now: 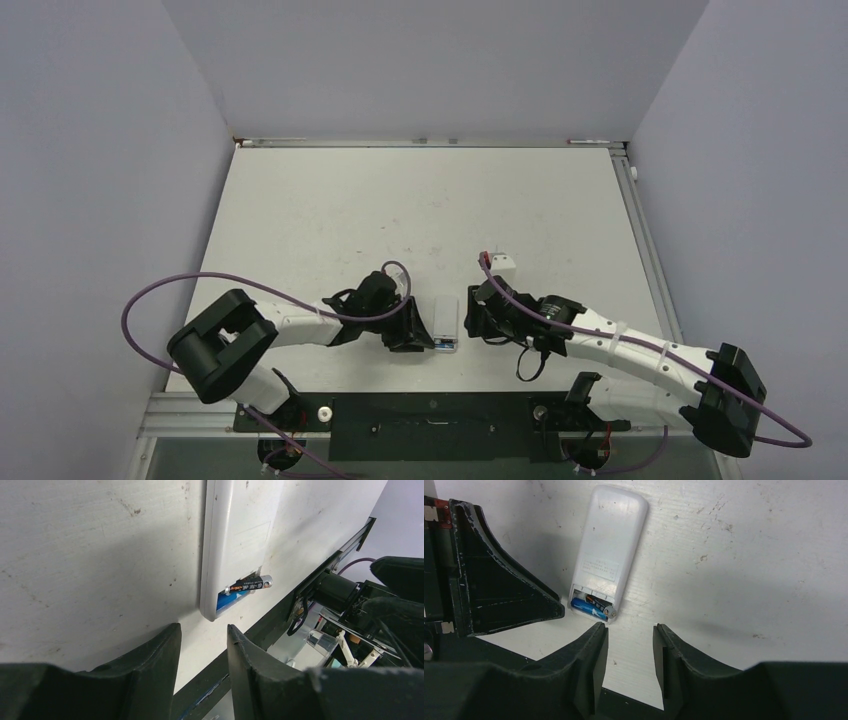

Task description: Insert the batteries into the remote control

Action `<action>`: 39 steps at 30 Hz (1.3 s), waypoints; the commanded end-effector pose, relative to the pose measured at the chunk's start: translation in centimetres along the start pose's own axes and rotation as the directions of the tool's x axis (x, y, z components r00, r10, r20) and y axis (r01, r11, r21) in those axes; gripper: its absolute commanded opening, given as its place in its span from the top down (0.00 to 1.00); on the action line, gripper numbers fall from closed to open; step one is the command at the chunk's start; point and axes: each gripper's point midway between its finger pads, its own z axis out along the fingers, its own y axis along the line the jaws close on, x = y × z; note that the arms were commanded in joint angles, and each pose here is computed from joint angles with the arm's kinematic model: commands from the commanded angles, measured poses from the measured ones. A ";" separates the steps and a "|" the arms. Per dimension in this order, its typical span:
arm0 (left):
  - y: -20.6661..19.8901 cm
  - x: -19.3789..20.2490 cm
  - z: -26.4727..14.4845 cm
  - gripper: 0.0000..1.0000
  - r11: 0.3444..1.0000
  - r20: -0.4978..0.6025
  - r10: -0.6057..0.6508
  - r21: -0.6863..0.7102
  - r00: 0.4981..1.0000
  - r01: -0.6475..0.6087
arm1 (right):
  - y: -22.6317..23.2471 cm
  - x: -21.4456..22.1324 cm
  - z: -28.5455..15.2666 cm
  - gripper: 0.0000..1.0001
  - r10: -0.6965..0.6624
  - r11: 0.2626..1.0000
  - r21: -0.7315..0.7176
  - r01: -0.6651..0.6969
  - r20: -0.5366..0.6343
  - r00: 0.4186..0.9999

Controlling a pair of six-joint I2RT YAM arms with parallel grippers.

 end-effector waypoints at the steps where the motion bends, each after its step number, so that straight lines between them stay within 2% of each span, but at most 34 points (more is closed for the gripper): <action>1: -1.4 -1.6 0.6 0.65 0.998 0.048 0.044 0.033 0.998 -0.046 | 0.7 -0.3 0.6 0.62 0.048 0.998 -0.029 -0.047 0.020 0.999; 8: -1.4 -1.9 1.3 0.75 0.997 0.049 0.049 0.050 0.998 -0.052 | 1.1 0.6 1.2 0.64 0.061 0.996 -0.057 -0.061 -0.007 0.998; 20: -1.6 -2.0 1.4 0.86 0.996 0.053 0.045 0.071 0.998 -0.049 | 1.9 1.4 2.4 0.76 0.064 0.994 -0.085 -0.067 -0.044 0.997; 31: -1.6 -1.7 1.1 0.86 0.995 0.060 0.032 0.087 0.998 -0.037 | 2.6 2.3 3.1 0.82 0.064 0.993 -0.098 -0.071 -0.079 0.995; 39: -2.0 -1.5 1.0 0.79 0.993 0.060 0.019 0.115 0.998 -0.026 | 2.5 3.1 3.7 0.84 0.059 0.995 -0.072 -0.066 -0.101 0.993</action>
